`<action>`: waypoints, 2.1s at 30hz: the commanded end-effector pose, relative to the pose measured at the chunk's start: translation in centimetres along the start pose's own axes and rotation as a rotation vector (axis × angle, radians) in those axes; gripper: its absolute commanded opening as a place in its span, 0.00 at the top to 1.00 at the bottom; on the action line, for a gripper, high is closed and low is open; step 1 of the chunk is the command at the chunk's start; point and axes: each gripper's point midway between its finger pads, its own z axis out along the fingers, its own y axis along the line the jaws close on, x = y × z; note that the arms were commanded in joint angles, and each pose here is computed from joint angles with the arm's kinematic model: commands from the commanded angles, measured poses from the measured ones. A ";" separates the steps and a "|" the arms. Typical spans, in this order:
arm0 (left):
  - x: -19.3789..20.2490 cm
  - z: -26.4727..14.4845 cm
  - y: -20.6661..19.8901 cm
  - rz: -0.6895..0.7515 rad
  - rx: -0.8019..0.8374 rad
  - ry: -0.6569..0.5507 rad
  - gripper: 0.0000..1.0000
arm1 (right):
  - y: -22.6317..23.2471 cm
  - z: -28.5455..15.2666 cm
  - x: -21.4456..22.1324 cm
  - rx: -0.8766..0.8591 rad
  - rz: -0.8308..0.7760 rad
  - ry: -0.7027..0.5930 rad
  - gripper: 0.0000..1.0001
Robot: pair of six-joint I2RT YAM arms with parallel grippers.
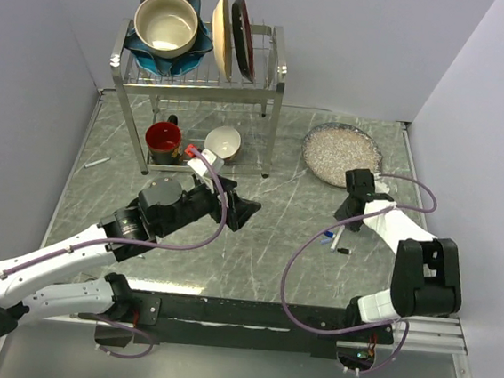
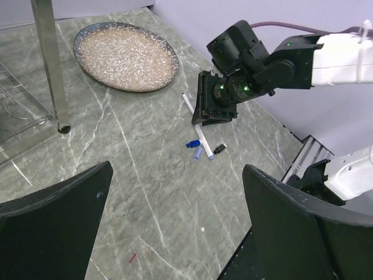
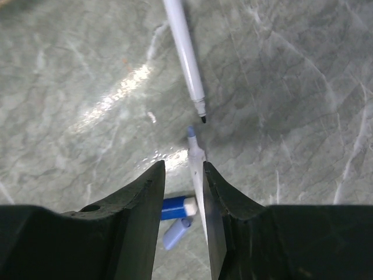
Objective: Insert the pens into the pen caps
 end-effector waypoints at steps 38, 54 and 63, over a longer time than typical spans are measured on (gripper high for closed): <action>0.2 -3.8 -2.1 -0.330 0.041 0.054 0.01 | 1.4 -4.9 -3.4 -0.122 -0.059 -0.115 1.00; 8.0 3.9 -4.1 -0.365 0.131 0.307 0.14 | 13.5 -22.9 3.3 -1.040 -0.139 -0.117 1.00; 7.7 6.5 -6.2 -0.385 0.251 0.298 0.28 | 13.2 -25.8 4.4 -1.175 -0.084 -0.092 1.00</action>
